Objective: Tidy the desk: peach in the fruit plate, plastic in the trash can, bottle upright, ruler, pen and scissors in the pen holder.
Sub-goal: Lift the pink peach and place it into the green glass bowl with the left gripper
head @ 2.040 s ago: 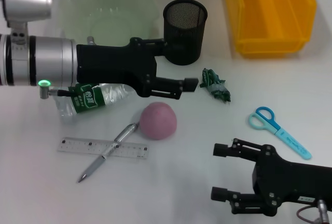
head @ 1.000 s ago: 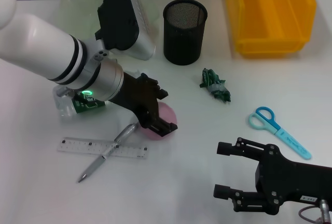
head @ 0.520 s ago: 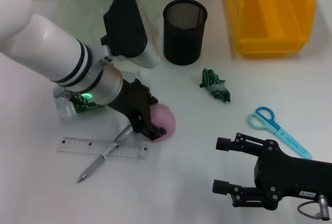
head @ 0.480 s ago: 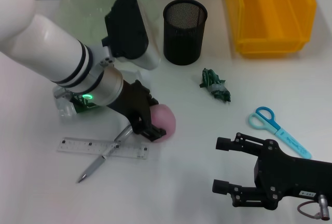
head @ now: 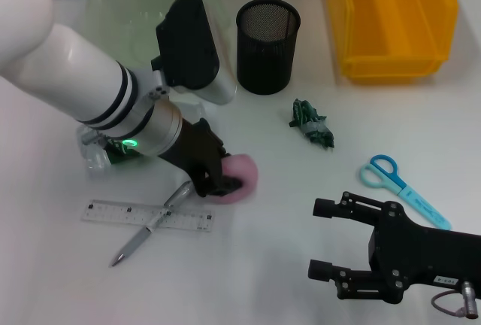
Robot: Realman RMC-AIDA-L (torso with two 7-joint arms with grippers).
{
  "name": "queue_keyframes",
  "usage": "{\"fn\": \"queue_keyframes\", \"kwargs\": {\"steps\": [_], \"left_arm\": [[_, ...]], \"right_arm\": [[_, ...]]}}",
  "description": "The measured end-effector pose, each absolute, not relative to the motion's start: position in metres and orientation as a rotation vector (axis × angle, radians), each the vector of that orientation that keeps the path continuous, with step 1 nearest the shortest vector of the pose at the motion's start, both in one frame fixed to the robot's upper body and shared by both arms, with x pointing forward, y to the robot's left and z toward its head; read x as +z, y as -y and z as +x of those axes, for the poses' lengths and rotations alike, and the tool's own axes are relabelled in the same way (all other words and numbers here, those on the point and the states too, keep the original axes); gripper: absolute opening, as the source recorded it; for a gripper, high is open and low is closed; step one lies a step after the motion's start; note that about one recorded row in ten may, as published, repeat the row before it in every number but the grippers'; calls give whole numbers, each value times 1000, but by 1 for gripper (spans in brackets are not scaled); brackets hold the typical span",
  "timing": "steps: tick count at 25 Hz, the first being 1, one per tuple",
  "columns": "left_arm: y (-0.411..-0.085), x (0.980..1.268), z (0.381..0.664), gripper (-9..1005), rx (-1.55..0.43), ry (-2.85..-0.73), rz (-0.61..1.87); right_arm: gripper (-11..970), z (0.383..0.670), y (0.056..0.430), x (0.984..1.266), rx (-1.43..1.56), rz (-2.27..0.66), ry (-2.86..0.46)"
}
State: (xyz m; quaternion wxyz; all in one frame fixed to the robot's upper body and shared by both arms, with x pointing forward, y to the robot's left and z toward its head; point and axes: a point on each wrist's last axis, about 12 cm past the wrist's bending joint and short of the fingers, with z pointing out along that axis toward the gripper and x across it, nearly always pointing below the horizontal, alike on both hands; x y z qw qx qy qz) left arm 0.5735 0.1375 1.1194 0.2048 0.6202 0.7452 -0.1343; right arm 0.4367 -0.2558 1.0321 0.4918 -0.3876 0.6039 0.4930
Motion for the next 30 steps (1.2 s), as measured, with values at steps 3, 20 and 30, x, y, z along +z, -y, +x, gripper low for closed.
{"fn": "queue_keyframes", "kwargs": {"steps": [3, 20, 30], "left_arm": [[-136, 1127, 573, 456, -388, -2065, 1685], [-176, 1178, 621, 218, -415, -1857, 812], [-177, 1149, 638, 182, -228, -1812, 600]], "right_arm": [[824, 436, 257, 1032, 1194, -934, -1469], [823, 433, 257, 1032, 1202, -915, -1462], [823, 432, 257, 1033, 1210, -905, -1449]]}}
